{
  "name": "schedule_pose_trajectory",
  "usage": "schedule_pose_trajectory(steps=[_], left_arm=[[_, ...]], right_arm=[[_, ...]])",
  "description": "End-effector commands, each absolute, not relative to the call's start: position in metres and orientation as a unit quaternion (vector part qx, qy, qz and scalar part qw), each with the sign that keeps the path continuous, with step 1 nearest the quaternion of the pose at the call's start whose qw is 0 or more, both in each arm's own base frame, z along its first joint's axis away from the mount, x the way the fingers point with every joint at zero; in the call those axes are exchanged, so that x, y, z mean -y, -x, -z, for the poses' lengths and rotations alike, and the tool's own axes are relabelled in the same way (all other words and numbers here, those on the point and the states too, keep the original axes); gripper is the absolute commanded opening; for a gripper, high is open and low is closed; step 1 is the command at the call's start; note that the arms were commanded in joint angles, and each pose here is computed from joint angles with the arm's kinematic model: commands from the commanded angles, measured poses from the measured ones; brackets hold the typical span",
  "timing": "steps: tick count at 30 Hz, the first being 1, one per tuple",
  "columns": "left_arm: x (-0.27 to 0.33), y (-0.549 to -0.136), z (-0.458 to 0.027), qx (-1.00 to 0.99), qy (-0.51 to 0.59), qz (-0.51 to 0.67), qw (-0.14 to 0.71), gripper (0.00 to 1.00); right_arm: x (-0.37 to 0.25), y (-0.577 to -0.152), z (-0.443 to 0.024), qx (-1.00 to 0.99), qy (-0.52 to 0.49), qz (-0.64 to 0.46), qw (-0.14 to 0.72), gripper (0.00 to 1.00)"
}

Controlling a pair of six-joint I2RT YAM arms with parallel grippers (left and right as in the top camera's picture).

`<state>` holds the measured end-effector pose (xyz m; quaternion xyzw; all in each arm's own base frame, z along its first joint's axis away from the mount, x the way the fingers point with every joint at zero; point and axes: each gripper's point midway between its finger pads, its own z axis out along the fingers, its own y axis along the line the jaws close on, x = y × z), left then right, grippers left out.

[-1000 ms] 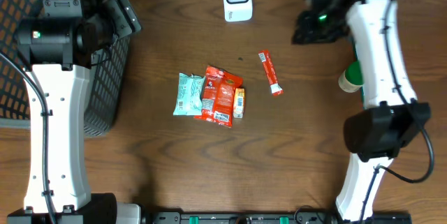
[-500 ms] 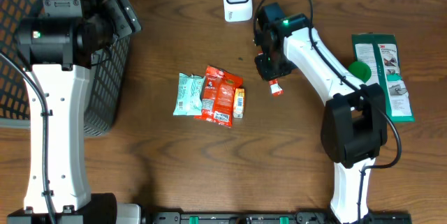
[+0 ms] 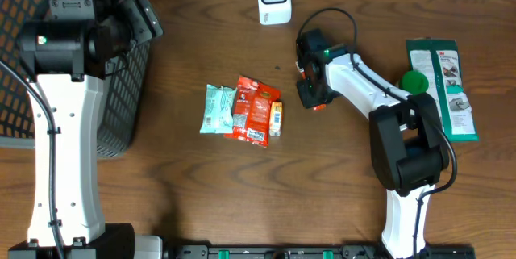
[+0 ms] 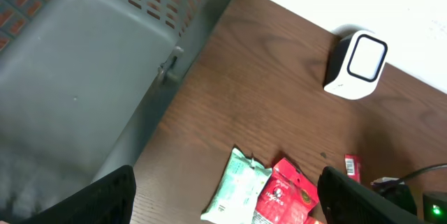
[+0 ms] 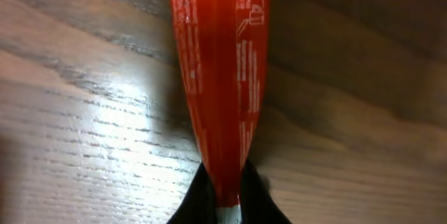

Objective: Scan the item barcode
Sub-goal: 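Grasp the red tube with the right gripper and lift it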

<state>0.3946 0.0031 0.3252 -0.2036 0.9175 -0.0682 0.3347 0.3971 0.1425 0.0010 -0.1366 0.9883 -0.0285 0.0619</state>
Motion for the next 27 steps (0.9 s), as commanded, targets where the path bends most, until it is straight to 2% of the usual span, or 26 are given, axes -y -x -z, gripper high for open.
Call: schedule_pose_trajectory(steps=[1, 8, 12, 17, 22, 27], left_arm=[[-0.004, -0.394, -0.327, -0.917, 0.202, 0.066, 0.337, 0.84], [-0.004, -0.394, -0.327, -0.917, 0.202, 0.066, 0.337, 0.84], [-0.004, -0.394, -0.327, -0.917, 0.202, 0.066, 0.337, 0.84], [-0.004, -0.394, -0.327, -0.917, 0.202, 0.066, 0.337, 0.84], [-0.004, -0.394, -0.327, -0.917, 0.202, 0.066, 0.337, 0.84], [-0.004, -0.394, -0.327, -0.917, 0.202, 0.066, 0.337, 0.84]], right_arm=[[-0.154, -0.397, -0.022, -0.988, 0.14, -0.011, 0.067, 0.01], [-0.2, -0.394, -0.099, -0.953, 0.175, -0.221, 0.113, 0.01], [-0.203, -0.387, -0.112, -0.942, 0.169, -0.269, 0.103, 0.01], [-0.232, -0.366, -0.142, -0.884, 0.204, -0.412, 0.082, 0.01], [-0.242, -0.375, -0.171, -0.838, 0.206, -0.494, 0.107, 0.01], [-0.257, -0.393, -0.203, -0.799, 0.161, -0.569, 0.108, 0.01]])
